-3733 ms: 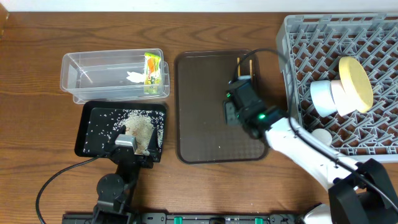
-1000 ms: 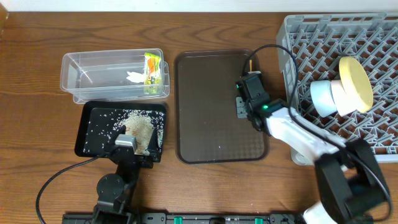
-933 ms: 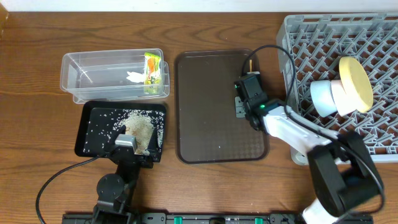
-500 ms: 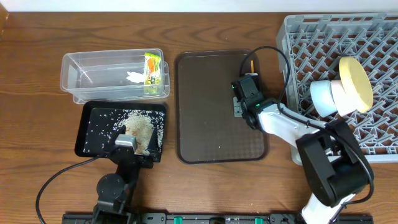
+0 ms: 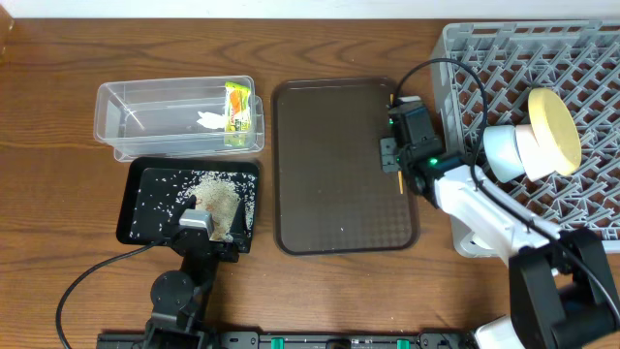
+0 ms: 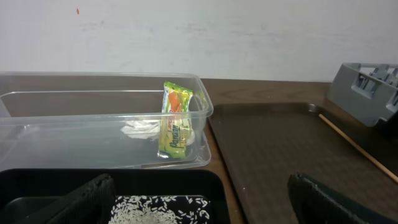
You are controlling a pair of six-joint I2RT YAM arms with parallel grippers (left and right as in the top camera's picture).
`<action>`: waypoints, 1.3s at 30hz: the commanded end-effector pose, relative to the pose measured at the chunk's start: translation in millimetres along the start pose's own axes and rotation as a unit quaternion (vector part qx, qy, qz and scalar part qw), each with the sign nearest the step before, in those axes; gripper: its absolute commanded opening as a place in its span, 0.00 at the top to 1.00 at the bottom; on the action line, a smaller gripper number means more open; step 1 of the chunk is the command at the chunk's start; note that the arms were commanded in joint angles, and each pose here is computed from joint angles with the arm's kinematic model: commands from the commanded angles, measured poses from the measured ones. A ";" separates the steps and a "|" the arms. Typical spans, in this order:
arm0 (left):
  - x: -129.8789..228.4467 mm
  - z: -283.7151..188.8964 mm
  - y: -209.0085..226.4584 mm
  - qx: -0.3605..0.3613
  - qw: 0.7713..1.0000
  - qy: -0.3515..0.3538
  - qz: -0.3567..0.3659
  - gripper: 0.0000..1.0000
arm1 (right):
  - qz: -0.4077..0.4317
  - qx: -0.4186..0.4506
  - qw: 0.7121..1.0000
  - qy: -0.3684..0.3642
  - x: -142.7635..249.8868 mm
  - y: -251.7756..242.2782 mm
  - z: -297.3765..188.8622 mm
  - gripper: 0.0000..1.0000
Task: Sort waste into correct bins and load items into the dishwasher rack
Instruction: 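Reach the right gripper to the second chopstick and grasp it, then carry the second chopstick into the dish rack and release it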
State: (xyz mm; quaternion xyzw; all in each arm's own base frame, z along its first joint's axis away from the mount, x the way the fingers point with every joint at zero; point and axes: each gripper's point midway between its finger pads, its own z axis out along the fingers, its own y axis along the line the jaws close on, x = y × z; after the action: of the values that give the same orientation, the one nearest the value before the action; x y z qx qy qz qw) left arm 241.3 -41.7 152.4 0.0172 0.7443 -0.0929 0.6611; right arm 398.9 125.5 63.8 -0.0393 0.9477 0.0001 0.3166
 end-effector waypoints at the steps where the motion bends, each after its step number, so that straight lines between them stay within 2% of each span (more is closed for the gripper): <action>1: 16.9 1.1 5.6 -0.012 1.000 0.025 -0.002 0.09 | -0.008 0.015 0.999 0.033 18.2 -7.8 19.5 0.62; 4: 16.9 1.1 5.6 -0.012 1.000 0.025 -0.002 0.09 | -0.014 0.016 0.998 0.062 37.0 -4.6 35.8 0.66; 10: 16.9 1.1 5.6 -0.012 1.000 0.025 -0.002 0.09 | -0.020 -0.006 0.994 0.108 66.5 4.9 56.4 0.83; 16: 16.9 1.1 5.5 -0.012 1.000 0.025 -0.002 0.09 | -0.024 -0.009 0.995 0.099 60.9 10.2 52.8 0.99; 23: 16.9 1.1 5.6 -0.012 1.000 0.025 -0.002 0.09 | 0.002 -0.056 0.998 0.013 -2.0 12.8 -8.5 0.99; 30: 16.9 1.1 5.5 -0.012 1.000 0.025 -0.002 0.09 | -0.010 -0.021 0.996 -0.089 -55.8 -54.1 -85.1 0.99; 34: 16.9 1.1 5.6 -0.012 1.000 0.025 -0.002 0.09 | -0.045 0.023 0.993 -0.103 -63.0 -98.6 -93.8 0.99; 39: 16.9 1.1 5.6 -0.012 1.000 0.025 -0.002 0.09 | -0.064 0.048 0.995 -0.061 -47.0 -127.3 -71.2 0.99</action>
State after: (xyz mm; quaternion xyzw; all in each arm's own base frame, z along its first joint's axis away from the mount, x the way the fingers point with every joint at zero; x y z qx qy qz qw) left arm 241.3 -41.7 152.4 0.0171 0.7443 -0.0930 0.6611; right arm 401.6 7.5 167.8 -0.0458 0.9154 -0.0437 0.3975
